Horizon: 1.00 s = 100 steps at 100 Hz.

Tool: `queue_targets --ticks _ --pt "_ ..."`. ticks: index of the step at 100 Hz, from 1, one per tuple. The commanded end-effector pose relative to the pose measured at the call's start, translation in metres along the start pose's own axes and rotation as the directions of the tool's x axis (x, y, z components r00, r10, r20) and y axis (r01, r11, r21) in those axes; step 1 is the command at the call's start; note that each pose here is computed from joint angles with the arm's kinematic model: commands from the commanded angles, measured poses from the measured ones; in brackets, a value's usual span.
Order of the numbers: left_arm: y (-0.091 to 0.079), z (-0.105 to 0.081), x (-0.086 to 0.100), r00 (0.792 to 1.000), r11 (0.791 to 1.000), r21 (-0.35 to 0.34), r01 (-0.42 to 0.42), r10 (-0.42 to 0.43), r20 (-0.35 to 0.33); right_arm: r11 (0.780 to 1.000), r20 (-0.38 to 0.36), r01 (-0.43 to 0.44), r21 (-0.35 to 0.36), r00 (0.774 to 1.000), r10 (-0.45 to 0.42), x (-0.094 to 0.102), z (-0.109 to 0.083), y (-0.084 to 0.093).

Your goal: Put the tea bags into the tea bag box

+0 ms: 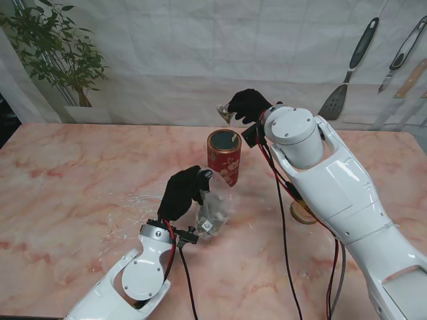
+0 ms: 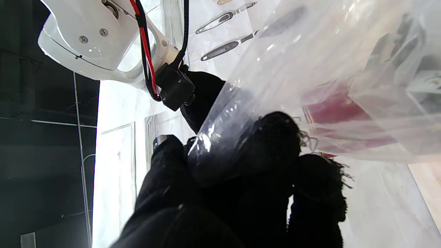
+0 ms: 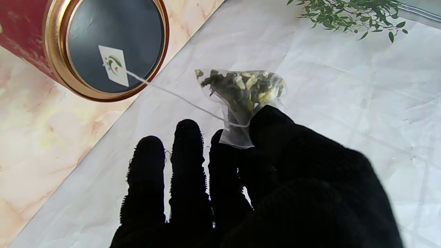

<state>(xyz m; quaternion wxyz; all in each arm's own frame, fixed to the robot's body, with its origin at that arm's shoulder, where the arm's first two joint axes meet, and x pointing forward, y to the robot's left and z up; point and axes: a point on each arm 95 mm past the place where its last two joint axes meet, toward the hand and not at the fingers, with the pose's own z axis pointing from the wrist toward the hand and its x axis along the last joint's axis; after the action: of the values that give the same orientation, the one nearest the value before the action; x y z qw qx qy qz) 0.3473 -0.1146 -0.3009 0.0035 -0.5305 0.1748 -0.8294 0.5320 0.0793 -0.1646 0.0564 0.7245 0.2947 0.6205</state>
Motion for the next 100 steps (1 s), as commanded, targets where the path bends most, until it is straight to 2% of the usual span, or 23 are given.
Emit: queue_targets --ticks 1,57,100 --pt "0.0 0.001 0.002 1.0 1.0 -0.006 0.008 -0.008 -0.001 1.0 0.0 -0.001 0.018 1.0 0.001 0.002 0.004 -0.005" --pt "-0.005 -0.001 -0.002 1.0 1.0 0.003 0.016 -0.016 0.013 0.998 0.083 -0.006 0.06 0.997 0.001 -0.014 0.034 -0.019" --pt "-0.006 -0.002 -0.004 1.0 1.0 0.008 0.022 -0.022 0.015 0.999 0.177 0.023 0.026 0.984 -0.027 -0.025 0.035 -0.023"
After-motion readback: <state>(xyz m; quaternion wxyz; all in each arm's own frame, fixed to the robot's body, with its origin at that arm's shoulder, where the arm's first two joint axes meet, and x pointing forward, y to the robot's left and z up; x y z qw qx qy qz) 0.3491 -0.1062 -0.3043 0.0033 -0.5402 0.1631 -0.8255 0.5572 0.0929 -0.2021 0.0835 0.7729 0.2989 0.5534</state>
